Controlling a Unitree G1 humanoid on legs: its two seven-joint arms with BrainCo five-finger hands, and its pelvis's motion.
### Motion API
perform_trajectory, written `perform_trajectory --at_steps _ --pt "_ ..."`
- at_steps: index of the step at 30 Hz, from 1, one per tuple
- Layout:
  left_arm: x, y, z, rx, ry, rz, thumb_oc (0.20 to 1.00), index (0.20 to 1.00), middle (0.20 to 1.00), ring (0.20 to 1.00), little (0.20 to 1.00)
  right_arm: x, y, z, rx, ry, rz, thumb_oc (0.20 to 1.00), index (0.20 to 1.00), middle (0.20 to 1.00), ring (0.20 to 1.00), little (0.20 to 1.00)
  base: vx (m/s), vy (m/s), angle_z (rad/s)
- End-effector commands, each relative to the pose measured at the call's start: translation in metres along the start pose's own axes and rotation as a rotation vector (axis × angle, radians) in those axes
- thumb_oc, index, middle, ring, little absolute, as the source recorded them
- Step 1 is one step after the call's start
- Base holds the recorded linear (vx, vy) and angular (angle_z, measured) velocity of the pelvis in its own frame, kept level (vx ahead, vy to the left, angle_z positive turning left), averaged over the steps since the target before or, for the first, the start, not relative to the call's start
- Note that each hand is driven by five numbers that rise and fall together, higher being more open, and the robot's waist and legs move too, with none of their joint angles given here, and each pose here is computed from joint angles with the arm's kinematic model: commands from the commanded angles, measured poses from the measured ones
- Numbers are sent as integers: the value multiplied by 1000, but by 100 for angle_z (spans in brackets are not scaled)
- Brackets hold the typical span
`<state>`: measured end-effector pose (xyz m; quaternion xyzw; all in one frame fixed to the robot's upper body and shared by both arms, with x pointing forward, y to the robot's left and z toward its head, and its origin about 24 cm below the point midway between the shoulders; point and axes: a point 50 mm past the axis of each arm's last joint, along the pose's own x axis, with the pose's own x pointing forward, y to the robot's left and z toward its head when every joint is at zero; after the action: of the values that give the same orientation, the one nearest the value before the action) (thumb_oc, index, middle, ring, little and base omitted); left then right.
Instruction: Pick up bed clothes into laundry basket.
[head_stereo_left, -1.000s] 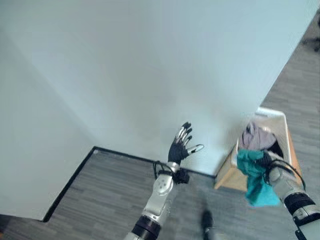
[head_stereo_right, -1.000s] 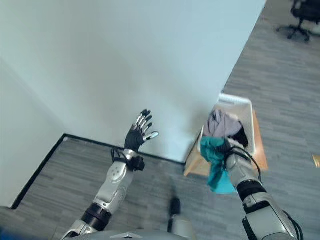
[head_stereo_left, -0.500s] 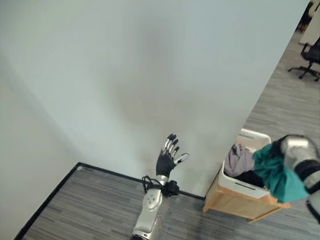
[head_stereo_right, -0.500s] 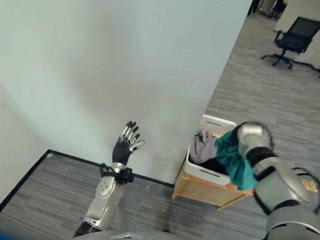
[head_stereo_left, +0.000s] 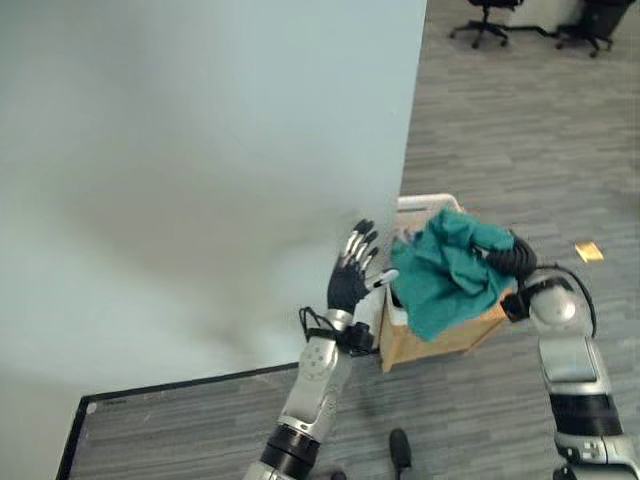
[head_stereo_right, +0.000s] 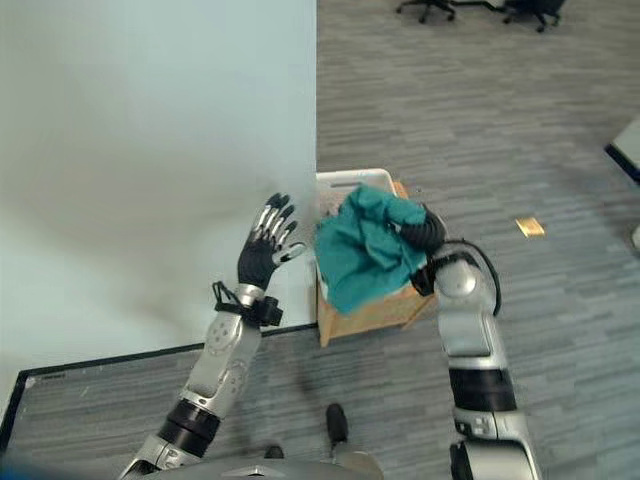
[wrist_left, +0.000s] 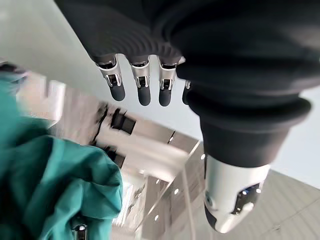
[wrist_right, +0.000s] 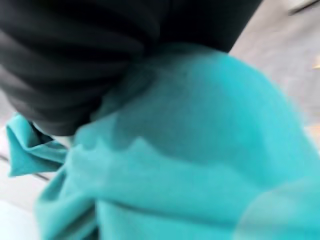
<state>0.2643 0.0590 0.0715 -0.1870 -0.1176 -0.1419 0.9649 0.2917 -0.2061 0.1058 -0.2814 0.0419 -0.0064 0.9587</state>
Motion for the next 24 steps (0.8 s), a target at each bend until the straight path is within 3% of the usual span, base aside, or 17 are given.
perform_trajectory --at_steps 1,9,18,24 --pt "12 -12 9 -17 -90 -6 1000 1000 1000 1000 1000 11 -21 54 34 -285 -107 200 200 200 200 200 -230 -79 -125" --pt "0 -23 -8 -55 0 -34 1000 1000 1000 1000 1000 8 -14 48 -52 -254 -45 200 200 200 200 200 -18 -8 -47" --pt "-12 -27 -27 -109 97 -29 1000 1000 1000 1000 1000 56 -25 36 -252 -7 -56 200 200 200 200 200 41 -67 -10" --pt "-17 -22 -24 -117 85 -46 1000 1000 1000 1000 1000 88 -24 48 -655 145 -29 200 200 200 200 200 54 -35 14"
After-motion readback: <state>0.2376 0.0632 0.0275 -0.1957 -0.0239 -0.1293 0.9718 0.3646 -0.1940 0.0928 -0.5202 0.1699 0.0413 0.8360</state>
